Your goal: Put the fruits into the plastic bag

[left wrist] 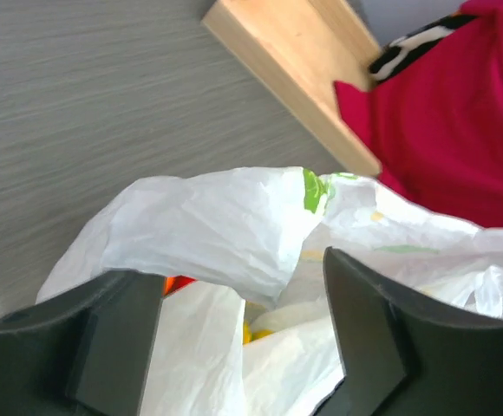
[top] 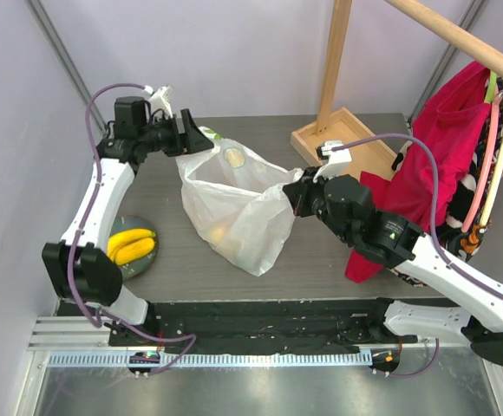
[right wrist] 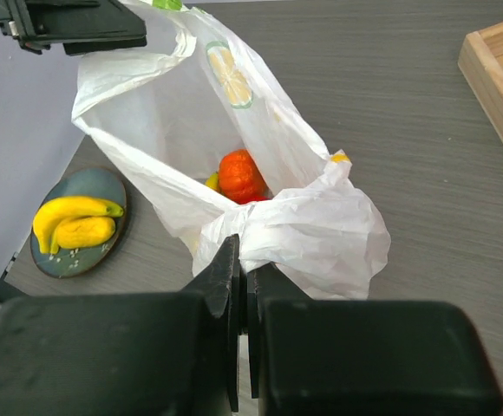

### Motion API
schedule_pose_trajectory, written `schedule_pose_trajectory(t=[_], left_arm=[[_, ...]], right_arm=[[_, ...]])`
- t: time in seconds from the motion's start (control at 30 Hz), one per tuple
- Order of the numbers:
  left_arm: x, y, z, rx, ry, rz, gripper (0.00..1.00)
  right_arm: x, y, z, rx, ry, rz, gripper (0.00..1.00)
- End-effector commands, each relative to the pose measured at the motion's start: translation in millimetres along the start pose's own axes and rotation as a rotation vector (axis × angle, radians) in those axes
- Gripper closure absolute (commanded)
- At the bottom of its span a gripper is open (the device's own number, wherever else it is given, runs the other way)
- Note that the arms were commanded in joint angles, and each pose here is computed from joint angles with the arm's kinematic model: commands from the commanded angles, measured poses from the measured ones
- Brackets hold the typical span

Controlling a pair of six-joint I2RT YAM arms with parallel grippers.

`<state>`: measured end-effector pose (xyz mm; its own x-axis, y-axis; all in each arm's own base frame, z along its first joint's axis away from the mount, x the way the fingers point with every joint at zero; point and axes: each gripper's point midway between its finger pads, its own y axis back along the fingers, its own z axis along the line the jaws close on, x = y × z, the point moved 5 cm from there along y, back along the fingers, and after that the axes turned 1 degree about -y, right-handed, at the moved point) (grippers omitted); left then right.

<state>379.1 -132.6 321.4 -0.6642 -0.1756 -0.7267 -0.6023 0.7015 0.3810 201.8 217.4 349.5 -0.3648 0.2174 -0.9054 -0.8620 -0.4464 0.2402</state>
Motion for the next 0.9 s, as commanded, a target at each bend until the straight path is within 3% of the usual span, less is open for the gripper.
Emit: schedule_pose_trajectory(t=[0.0,0.07,0.1,0.23,0.5,0.63,0.87], left_arm=[[-10.5,68.8,-32.6,-0.131,-0.192,-0.163,0.13],[-2.1,85.3,-25.9,-0.242,-0.213,-0.198,0.0],[-0.1,106.6,-35.6,-0.277,-0.239,-0.252,0.0],[30.0,141.7,-14.8,-0.505,-0.195,-0.271,0.0],[98.0,188.5,89.8,-1.096,0.181,-0.141,0.0],[122.4,197.4,128.5,-1.199,0.28,-0.093,0.0],[141.1,183.4,159.2,-1.26,0.535,-0.194,0.0]], right_arm=[[-11.5,2.9,9.6,-0.061,-0.049,-0.049,0.99],[-10.0,1.6,10.0,-0.065,-0.051,-0.05,0.99],[-9.2,1.3,10.3,-0.066,-0.051,-0.049,0.99],[-7.9,1.7,7.8,-0.064,-0.032,-0.057,0.99],[-11.1,3.1,6.2,-0.068,0.015,-0.071,0.99],[-8.6,3.4,4.5,-0.069,0.03,-0.068,0.99],[-11.0,4.0,3.7,-0.074,0.047,-0.078,0.99]])
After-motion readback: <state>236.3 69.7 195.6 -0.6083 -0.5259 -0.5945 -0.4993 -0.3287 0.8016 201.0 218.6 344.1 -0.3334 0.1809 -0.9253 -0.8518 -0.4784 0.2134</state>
